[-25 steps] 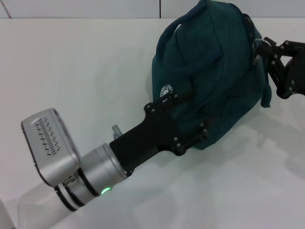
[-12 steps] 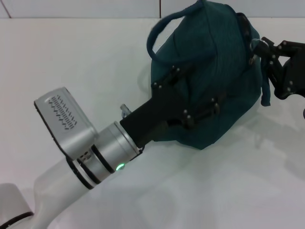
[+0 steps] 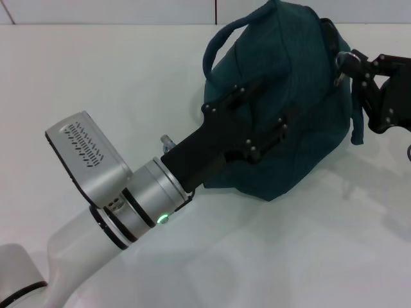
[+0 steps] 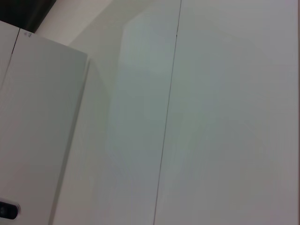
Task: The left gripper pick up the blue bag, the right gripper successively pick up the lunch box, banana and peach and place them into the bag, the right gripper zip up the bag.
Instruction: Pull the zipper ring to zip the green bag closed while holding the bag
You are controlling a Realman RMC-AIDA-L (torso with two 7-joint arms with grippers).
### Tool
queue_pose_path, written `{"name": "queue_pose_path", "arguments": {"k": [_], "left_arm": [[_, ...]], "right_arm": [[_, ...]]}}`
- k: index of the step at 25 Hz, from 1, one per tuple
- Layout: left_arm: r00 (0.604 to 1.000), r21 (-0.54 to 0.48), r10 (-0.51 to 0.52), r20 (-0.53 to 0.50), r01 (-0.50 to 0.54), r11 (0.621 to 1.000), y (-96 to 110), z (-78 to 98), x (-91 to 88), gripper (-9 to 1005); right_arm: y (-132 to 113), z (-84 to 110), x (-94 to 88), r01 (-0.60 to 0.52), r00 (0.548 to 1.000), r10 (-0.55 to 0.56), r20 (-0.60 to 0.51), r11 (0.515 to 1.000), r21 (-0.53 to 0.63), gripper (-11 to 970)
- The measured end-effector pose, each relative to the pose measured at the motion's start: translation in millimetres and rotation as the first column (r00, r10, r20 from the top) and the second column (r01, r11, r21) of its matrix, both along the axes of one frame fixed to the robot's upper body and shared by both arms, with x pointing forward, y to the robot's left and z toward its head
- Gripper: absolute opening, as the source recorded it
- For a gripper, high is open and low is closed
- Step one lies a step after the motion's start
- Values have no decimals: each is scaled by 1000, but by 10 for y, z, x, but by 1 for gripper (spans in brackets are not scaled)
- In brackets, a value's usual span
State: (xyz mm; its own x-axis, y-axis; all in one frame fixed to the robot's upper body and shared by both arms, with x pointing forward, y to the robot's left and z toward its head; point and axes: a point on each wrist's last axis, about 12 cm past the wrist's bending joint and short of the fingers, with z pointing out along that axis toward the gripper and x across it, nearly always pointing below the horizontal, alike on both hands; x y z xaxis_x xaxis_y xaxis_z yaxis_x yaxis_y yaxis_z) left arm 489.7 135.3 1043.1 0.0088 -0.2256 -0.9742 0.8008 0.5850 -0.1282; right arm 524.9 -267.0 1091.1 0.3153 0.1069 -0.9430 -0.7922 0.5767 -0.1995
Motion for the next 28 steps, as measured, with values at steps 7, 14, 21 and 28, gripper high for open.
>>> {"name": "queue_pose_path", "arguments": {"k": [7,14,21,28], "left_arm": [[1000,12,-8,1,8,1000,5,-12,-2,559],[995,80,-85,47,81,994,-1,-39,-60,358],[990,85,-101,99,92,992,73,-37,-121,104],[984,57,-74,162,65,996,321,-16,-160,54]], "right_arm": [[2,-5,-7,-2,1000,2,-4,1000,4,16],[43,-18,-23,-34,999,33,-13,999,-4,16],[67,8,-28,-62,998,62,-14,998,15,16],[64,37,-4,-56,997,59,-45,996,69,16]]}}
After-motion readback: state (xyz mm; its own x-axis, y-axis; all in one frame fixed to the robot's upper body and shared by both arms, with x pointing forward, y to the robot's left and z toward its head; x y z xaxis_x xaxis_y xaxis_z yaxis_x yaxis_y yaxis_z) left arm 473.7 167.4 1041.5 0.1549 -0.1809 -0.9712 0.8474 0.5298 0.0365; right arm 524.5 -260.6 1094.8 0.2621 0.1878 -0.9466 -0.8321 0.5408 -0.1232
